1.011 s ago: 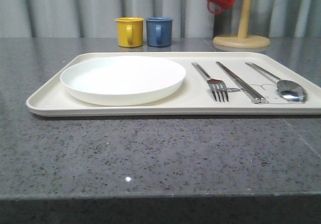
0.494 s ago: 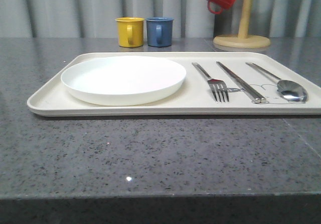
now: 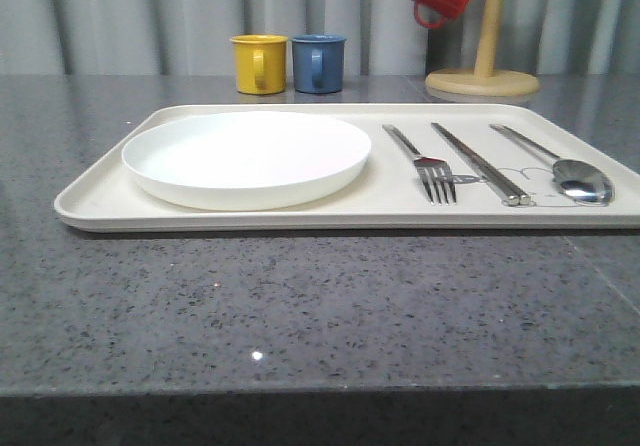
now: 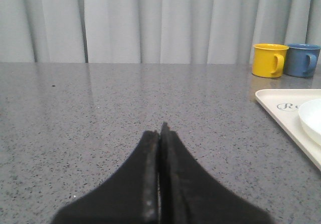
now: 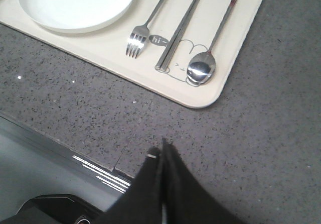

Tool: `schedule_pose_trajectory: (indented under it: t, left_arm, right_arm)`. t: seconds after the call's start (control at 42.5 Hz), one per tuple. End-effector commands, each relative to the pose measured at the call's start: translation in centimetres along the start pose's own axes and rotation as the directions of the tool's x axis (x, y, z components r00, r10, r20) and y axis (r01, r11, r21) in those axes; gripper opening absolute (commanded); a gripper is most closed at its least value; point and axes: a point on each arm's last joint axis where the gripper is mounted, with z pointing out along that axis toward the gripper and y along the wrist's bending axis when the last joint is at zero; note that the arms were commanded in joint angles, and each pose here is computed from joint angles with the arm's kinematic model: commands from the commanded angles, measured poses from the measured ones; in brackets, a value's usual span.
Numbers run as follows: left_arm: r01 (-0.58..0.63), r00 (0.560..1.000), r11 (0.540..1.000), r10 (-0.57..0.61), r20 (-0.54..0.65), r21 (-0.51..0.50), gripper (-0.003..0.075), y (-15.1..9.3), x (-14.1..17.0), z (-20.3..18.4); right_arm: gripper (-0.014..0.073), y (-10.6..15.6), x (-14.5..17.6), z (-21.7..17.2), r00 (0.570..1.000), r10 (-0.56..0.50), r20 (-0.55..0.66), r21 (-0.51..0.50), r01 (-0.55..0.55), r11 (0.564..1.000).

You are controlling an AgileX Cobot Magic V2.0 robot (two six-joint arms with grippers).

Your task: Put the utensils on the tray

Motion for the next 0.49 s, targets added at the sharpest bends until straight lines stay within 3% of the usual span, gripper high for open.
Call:
schedule_pose_trajectory:
  t: [0.0,0.47]
  left_arm:
    - [0.011,0.995,1.000,-0.011,0.097,-0.006,-0.0020,0.07,-0.49,-0.15]
    - [-0.006,0.991,0.999,0.000,0.134,0.049,-0.0020,-0.23,-0.83,-0.22]
  right_arm:
    - [-0.0069,-0.04,-1.01,-0.40,0.997,-0.008,0.076,0.006,0.007,1.000]
    - [-0.0067,-0.04,-1.01,-0.40,0.997,-0.008,0.077,0.006,0.007,1.000]
